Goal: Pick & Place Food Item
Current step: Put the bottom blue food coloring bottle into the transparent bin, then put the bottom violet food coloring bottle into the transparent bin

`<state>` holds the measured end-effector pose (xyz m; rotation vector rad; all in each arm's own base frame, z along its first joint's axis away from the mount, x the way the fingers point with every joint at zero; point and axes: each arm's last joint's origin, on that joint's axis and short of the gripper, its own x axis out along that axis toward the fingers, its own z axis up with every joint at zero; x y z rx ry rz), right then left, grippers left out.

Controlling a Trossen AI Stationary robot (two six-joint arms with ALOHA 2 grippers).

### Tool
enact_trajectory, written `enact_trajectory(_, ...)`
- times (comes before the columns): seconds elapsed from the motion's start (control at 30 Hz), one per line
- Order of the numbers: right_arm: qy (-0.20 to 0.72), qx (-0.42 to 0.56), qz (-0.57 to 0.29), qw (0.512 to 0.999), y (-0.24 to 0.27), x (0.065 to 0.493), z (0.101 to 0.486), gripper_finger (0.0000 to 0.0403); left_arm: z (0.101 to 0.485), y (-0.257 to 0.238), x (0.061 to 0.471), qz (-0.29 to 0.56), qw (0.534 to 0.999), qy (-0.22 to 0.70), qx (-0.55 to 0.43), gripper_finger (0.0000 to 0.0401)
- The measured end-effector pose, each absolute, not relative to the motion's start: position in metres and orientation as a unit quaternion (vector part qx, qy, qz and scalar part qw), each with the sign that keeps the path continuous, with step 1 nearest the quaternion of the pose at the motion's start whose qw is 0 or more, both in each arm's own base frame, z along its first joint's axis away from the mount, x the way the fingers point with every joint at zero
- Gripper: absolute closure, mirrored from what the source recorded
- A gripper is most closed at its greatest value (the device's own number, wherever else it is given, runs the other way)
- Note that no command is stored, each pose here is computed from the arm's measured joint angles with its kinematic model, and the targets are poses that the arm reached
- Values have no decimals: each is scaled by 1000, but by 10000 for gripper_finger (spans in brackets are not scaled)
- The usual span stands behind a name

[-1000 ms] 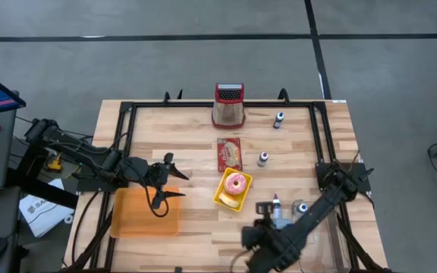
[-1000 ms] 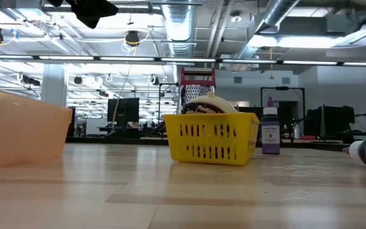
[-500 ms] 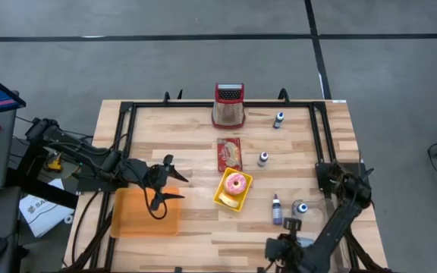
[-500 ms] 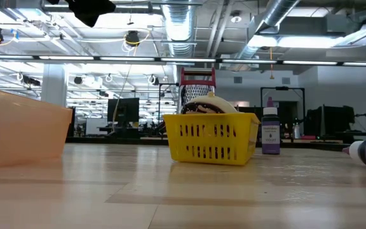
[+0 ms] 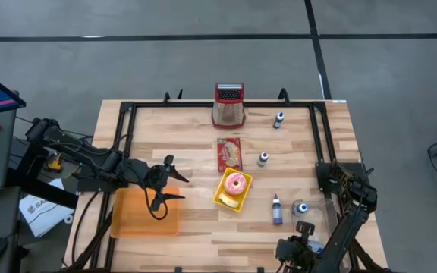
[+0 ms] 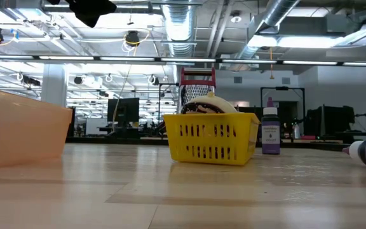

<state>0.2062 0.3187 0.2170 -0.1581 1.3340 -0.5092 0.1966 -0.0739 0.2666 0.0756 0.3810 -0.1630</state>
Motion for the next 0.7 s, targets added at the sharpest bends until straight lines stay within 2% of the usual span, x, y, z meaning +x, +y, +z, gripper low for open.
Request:
enact_trajectory(0.1,603,-74,-236,758,320,203,216,382,267,-74,197,-82,978,189,37,151)
enact_trajectory(0.4,556,-83,-251,788,312,215,222,292,267,-73,197,-80,978,189,37,151)
enact_trajectory(0.57,527,-59,-304,791,287,248,223,264,267,-73,197,-80,978,189,36,151)
enact_trajectory(0.7,539,6,-365,759,252,282,222,248,267,-73,197,-79,978,189,33,151)
